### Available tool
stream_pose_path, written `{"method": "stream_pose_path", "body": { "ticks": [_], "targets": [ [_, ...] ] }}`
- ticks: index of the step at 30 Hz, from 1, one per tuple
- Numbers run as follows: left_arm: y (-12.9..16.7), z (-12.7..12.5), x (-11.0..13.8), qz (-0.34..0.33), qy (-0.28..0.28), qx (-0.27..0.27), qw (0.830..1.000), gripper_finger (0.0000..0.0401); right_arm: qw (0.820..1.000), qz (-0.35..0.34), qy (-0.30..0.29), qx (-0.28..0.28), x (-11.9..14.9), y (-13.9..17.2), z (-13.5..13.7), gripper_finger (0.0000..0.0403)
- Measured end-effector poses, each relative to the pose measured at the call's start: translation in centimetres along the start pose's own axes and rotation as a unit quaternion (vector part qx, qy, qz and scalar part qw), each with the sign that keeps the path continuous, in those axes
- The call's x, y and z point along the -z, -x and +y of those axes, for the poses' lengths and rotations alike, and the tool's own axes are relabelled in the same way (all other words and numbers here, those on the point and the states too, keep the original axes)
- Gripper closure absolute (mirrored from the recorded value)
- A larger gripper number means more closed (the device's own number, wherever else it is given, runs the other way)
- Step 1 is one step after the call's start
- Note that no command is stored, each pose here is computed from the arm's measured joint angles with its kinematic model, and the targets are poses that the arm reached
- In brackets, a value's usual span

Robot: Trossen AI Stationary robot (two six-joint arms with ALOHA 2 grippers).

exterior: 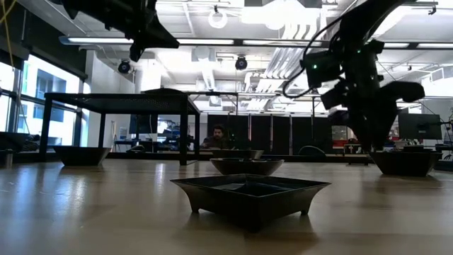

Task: Pick & Place Mini shaped plates
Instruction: Put the distorted square plate on the shelf

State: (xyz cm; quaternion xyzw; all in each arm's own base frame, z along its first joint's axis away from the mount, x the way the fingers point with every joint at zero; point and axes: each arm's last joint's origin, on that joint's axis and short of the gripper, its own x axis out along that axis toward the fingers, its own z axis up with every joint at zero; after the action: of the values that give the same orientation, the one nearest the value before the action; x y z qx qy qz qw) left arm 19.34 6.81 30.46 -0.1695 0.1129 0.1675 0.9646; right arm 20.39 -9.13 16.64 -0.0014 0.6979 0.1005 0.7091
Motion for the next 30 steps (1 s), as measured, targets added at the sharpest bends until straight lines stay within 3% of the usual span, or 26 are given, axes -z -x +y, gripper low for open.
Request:
{"method": "stream_pose_path", "body": {
  "ticks": [6,15,23,30],
  "targets": [
    [0.0,0.0,0.0,0.0,0.0,0.001,1.0,0.0401,0.999,0.017,0.039,-0.013,-0.4,-1.0,0.0,0.0313],
    [0.0,0.0,0.0,0.0,0.004,0.0,1.0,0.0401,1.0,-0.004,0.017,-0.02,-0.5,-0.8,0.1,0.0398],
    [0.0,0.1,-0.1,-0.004,0.069,-0.008,0.998,0.0401,0.993,-0.07,-0.089,-0.038,-0.1,1.5,1.1,0.04],
    [-0.1,0.2,-0.1,-0.009,0.142,-0.022,0.99,0.0385,0.961,-0.171,-0.217,-0.005,0.0,6.5,2.0,0.0397]
  ]
}}
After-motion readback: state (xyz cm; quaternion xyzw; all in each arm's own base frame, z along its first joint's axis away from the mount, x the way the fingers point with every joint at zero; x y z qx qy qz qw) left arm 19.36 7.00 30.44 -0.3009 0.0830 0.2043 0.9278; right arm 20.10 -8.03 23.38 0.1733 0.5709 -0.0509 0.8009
